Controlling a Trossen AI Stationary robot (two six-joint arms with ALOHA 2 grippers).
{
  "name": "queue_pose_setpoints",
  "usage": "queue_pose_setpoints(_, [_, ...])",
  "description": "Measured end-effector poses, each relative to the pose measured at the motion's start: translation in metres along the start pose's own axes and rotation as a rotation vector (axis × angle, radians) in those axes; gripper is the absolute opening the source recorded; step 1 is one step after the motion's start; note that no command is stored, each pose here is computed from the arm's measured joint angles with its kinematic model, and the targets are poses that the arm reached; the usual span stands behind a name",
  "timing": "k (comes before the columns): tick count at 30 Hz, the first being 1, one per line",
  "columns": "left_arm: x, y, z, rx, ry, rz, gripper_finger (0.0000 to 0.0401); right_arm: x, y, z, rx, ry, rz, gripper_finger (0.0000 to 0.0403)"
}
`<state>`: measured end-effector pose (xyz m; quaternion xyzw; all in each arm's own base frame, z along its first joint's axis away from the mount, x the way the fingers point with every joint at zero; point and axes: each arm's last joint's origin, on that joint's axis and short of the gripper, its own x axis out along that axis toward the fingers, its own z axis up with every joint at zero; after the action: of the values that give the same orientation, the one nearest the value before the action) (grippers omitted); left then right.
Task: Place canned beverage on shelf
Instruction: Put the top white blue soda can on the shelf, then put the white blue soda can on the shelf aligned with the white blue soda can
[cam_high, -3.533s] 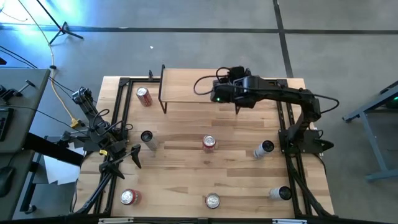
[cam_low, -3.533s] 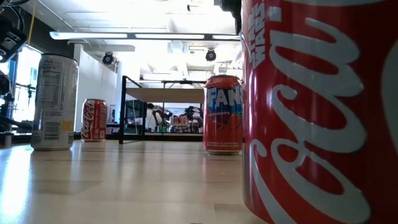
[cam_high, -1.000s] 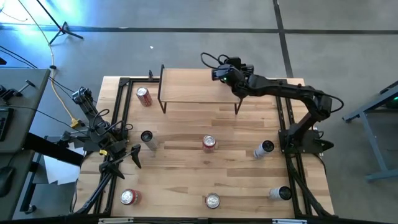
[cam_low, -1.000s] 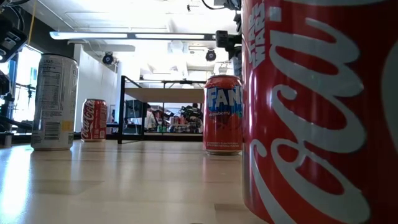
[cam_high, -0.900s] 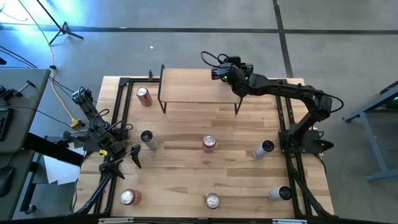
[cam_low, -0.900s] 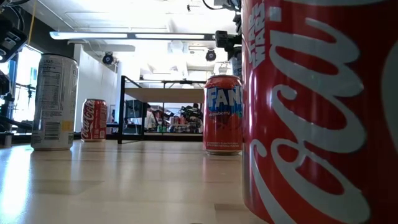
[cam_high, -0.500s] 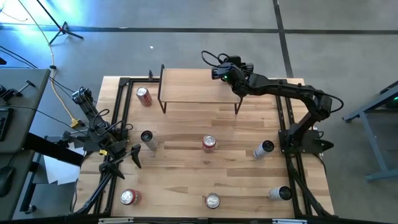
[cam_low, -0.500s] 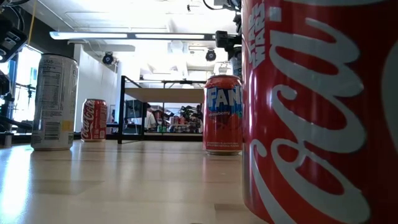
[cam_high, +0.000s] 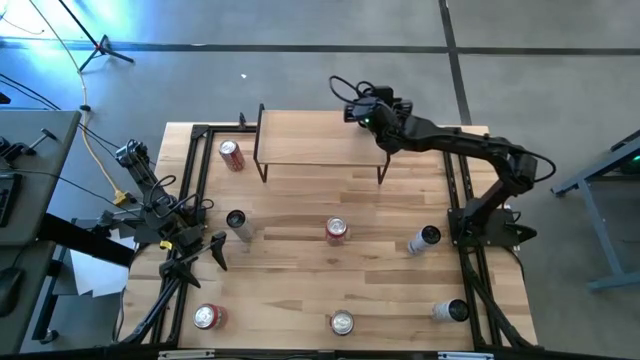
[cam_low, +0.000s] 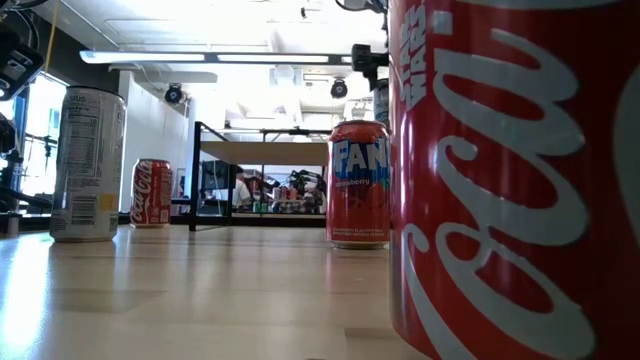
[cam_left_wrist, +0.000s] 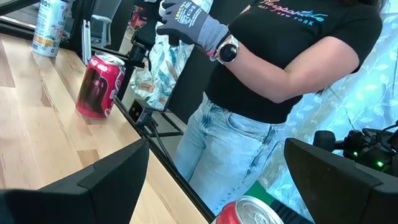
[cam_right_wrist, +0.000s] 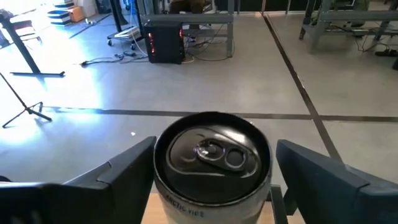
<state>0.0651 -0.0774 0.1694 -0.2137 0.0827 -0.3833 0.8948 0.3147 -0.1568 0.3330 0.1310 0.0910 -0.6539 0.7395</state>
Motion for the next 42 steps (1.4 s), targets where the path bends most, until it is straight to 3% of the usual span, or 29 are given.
queue_pose_setpoints(13, [0.000,0.000,0.000,0.000,-0.001,0.000,0.0360,-0.008,0.004,-0.001,-0.025,0.000,0.023,0.0319])
queue_pose_setpoints(24, [0.000,0.000,0.000,0.000,-0.001,0.000,0.0360,-0.017,0.007,-0.006,-0.052,-0.006,0.010,0.0394])
queue_pose_setpoints(31, [0.000,0.000,0.000,0.000,0.000,-0.001,0.0360,-0.028,0.008,-0.016,-0.032,0.025,0.001,0.0399])
queue_pose_setpoints(36, [0.000,0.000,0.000,0.000,0.000,0.000,0.0360,-0.054,0.003,-0.024,-0.007,0.079,0.016,0.0400])
queue_pose_setpoints(42, [0.000,0.000,0.000,0.000,-0.001,0.000,0.0360,-0.101,-0.011,-0.029,0.064,0.225,0.117,0.0399])
